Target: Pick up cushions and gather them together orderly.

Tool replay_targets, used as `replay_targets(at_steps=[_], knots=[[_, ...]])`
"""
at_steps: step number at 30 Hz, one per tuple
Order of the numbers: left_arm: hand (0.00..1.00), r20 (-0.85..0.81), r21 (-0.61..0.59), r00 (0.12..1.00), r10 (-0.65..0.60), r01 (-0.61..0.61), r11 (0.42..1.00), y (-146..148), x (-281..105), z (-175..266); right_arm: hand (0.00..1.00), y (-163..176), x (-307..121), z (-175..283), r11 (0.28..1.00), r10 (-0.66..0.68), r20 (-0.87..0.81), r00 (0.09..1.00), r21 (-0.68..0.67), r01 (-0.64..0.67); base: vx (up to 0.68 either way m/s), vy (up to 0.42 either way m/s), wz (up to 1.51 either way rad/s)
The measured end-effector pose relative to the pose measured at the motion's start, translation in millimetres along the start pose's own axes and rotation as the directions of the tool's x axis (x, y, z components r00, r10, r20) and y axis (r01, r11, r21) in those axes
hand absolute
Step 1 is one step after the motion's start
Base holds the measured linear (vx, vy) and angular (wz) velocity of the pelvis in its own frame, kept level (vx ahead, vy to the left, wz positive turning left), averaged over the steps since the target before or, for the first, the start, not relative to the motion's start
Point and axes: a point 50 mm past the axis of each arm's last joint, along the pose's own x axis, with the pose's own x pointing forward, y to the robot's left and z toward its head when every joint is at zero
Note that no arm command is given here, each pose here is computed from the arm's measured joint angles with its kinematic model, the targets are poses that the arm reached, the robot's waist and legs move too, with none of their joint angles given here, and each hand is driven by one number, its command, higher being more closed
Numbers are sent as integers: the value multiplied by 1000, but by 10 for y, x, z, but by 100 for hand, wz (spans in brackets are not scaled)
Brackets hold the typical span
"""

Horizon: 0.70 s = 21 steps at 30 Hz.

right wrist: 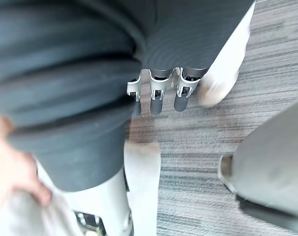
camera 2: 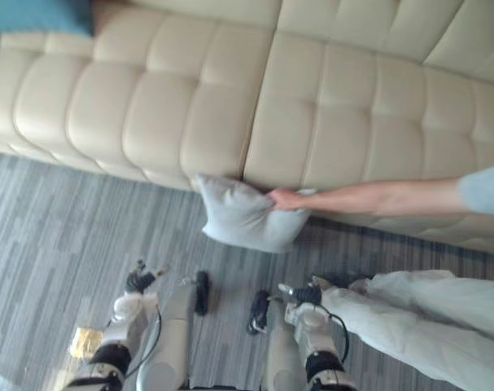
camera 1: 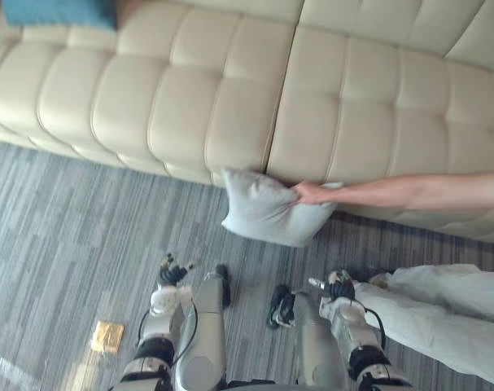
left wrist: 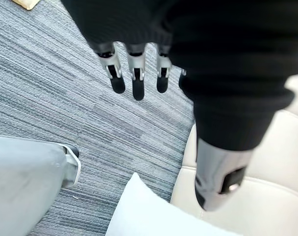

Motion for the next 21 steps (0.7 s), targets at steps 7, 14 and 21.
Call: replay_targets(at_steps=[7,14,21], knots=[[0,119,-72,990,-70,79,994,-357,71,416,0,397,31,513,994,63,132,989,80,-74,-42,-35,10],[0,168,-71,978,-121,134,988,-566,20,537,0,486,1,625,989,76,173,982,110,-96,-22,-30,2],[0,114,-20,982,-153,156,988,-592,-69,295,0,404,-61,316,993,71,103,992,90,-80,5,-2,-3]])
